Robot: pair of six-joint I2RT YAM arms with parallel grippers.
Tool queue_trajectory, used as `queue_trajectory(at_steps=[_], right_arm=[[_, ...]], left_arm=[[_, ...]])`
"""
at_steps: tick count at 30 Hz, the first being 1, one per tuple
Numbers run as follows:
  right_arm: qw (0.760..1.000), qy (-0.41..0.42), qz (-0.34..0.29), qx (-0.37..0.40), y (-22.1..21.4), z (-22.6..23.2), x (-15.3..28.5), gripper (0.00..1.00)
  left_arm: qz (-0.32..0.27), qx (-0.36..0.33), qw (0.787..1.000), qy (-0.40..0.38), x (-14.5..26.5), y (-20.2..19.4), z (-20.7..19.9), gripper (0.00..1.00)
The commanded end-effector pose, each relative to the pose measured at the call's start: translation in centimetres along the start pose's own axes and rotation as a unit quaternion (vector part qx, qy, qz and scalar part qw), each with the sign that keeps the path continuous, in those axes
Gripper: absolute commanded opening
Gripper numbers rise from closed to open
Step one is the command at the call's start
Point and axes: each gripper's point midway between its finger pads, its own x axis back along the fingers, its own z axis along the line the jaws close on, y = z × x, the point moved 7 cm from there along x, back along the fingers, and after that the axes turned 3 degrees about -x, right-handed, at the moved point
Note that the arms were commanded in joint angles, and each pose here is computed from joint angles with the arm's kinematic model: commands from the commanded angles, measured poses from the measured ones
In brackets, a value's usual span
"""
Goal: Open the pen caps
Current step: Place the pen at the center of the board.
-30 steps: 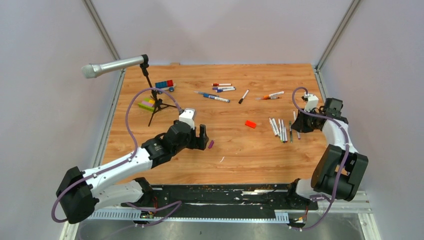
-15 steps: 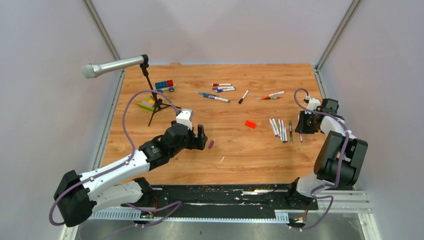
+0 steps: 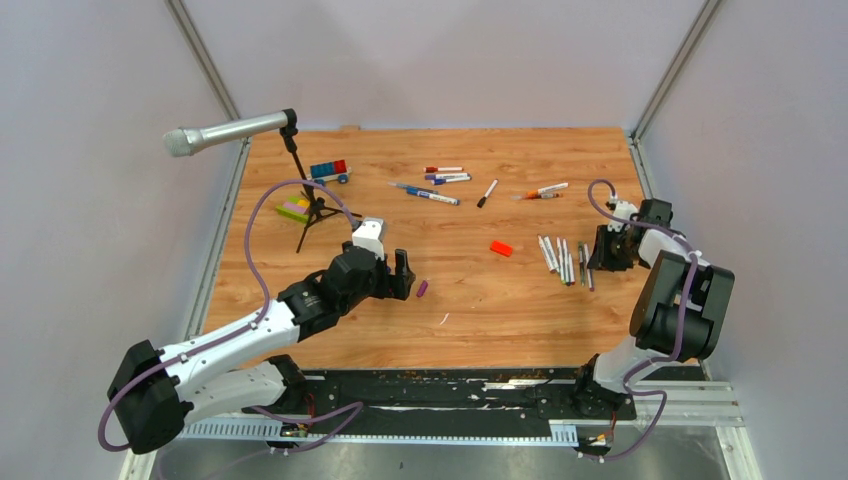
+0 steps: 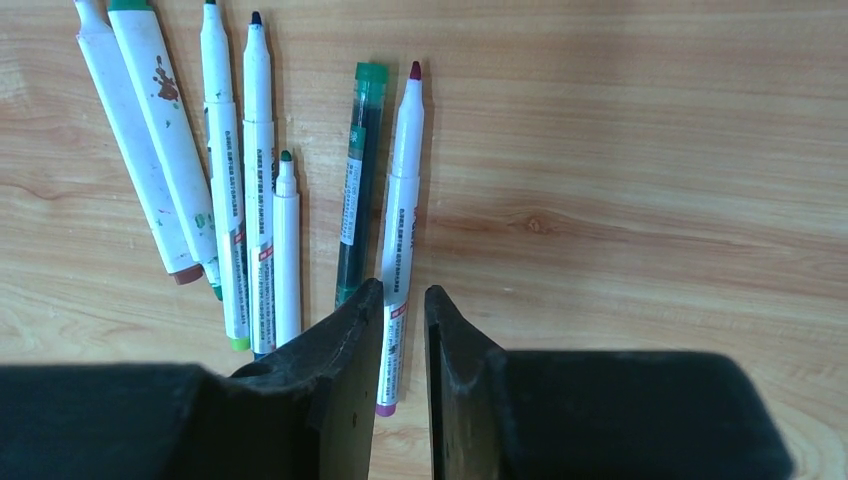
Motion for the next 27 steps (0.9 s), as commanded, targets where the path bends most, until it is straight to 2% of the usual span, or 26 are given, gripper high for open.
queue_trajectory(at_steps=[1, 14, 18, 27], right_arm=[[1.000, -0.002, -0.021, -0.001, 1.6, -0.1, 0.6, 0.23], [0.993, 0.081, -0.080, 0.023, 3.9, 2.6, 3.3, 0.23], [0.987, 0.114, -0.091, 0.060, 5.4, 4.2, 4.0, 0.23], [0.977, 0.127, -0.046, 0.166, 11.8, 8.2, 2.8, 0.26]], left_arm=[[-0.024, 0.010, 1.000, 0.000, 0.2, 1.0, -0.1, 0.96], [-0.046, 0.017, 0.999, 0.006, 1.3, 1.6, 0.3, 0.97], [-0.059, 0.022, 0.998, 0.005, 1.8, 1.9, 0.5, 1.00], [-0.069, 0.031, 0.997, 0.008, 2.2, 1.8, 0.9, 1.00]])
